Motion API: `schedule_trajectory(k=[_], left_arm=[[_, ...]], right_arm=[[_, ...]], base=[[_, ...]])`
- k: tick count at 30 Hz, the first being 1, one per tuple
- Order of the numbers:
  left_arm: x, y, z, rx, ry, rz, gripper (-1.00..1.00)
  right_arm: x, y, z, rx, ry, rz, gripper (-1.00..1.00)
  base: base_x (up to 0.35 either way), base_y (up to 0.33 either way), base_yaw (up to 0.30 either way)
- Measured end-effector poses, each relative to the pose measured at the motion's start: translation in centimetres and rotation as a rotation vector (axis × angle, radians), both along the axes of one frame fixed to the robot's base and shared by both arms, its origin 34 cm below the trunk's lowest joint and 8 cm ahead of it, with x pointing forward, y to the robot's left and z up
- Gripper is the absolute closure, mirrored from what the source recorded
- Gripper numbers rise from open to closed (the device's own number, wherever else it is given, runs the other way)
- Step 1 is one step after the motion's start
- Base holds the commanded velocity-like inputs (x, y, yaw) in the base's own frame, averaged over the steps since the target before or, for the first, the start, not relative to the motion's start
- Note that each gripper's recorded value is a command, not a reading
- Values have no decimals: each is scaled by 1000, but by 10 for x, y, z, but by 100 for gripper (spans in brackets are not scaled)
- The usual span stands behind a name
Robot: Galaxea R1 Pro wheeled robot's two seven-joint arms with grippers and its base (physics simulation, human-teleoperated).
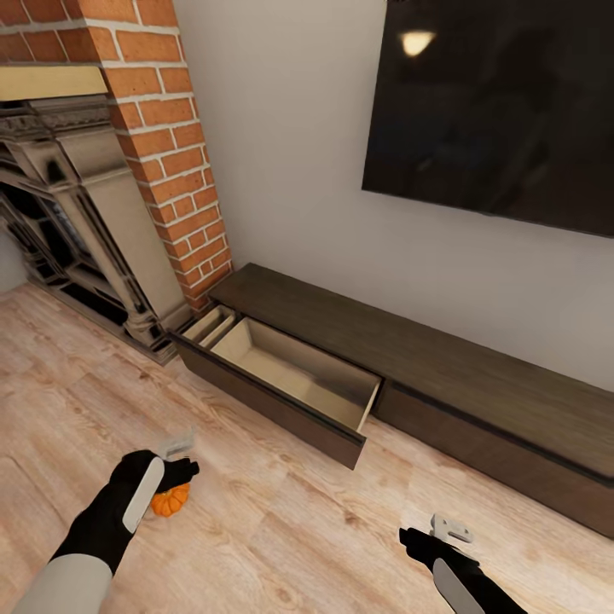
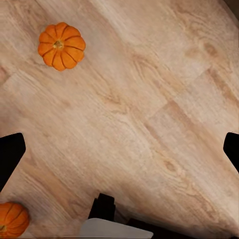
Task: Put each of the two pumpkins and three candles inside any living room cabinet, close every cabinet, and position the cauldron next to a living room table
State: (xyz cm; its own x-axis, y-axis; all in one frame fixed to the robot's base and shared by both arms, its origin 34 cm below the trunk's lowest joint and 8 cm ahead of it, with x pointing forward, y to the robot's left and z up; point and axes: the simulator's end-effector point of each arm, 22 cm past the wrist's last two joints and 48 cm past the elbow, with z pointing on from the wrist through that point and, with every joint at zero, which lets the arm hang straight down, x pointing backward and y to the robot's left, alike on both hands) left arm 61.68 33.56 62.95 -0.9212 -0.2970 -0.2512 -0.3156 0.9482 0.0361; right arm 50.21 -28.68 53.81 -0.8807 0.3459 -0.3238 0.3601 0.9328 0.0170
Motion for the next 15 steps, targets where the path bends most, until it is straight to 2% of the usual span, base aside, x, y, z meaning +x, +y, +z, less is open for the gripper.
schedule_trajectory(k=[4,11,15], left_arm=[[-7,-2,-4,2,4,12,-100],[-17,1,-6,16,0,34,-100],[-27,19,-11,87,-9,72,-100]], right_arm=[[0,0,6,-1,-2,0,-100],[1,0,17,-1,-7,0,-100],[1,0,23,-1,-9,0,-100]], base=[[0,0,108],[0,0,225],[0,0,242]])
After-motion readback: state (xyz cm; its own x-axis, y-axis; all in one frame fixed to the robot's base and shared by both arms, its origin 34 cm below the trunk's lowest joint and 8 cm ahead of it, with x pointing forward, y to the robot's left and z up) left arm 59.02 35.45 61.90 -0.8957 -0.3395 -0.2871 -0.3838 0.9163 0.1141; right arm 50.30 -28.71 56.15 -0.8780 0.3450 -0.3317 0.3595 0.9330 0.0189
